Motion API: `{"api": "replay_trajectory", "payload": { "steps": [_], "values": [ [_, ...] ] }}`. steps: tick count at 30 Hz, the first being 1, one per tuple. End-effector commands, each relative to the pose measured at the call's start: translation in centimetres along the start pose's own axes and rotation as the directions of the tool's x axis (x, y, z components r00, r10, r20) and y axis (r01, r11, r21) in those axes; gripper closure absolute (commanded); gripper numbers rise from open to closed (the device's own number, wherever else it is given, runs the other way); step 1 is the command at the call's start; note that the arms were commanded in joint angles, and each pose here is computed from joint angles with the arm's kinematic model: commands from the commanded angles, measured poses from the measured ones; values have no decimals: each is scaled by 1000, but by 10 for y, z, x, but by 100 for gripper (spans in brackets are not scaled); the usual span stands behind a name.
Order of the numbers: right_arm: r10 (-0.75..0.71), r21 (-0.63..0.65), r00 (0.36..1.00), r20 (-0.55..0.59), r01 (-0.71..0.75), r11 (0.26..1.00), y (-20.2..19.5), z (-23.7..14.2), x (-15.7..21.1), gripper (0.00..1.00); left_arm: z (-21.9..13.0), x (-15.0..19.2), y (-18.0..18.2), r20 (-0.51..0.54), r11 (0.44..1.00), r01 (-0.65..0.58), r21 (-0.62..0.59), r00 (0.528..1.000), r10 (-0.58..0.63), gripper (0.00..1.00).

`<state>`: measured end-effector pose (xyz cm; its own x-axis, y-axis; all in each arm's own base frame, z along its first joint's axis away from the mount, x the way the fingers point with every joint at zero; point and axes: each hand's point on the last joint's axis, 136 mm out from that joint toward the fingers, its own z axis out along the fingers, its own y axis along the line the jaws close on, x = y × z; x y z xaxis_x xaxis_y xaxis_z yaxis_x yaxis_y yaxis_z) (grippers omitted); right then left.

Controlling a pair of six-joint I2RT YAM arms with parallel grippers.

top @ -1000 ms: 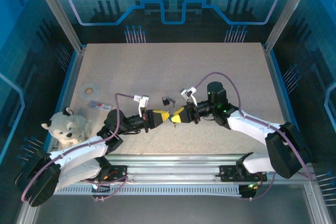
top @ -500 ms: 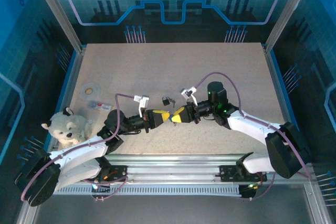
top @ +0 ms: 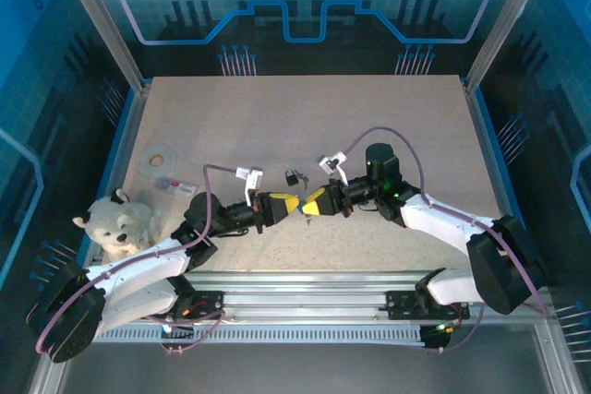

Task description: Lock with the key

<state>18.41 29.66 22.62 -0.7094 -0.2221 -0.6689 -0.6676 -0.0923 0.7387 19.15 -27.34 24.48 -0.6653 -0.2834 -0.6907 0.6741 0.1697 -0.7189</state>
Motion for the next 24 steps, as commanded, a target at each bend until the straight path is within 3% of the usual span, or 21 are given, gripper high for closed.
{"api": "replay_trajectory", "payload": {
  "steps": [1, 24],
  "values": [
    [-87, 158, 984, 158, 61, 985, -17, -13, -47, 100, 5, 36, -45, -186, 980, -17, 197, 981, 55, 100],
    [-94, 154, 980, 175, 67, 986, -13, -15, -52, 100, 11, 43, -50, -217, 976, -14, 216, 974, 62, 100]
  ]
}}
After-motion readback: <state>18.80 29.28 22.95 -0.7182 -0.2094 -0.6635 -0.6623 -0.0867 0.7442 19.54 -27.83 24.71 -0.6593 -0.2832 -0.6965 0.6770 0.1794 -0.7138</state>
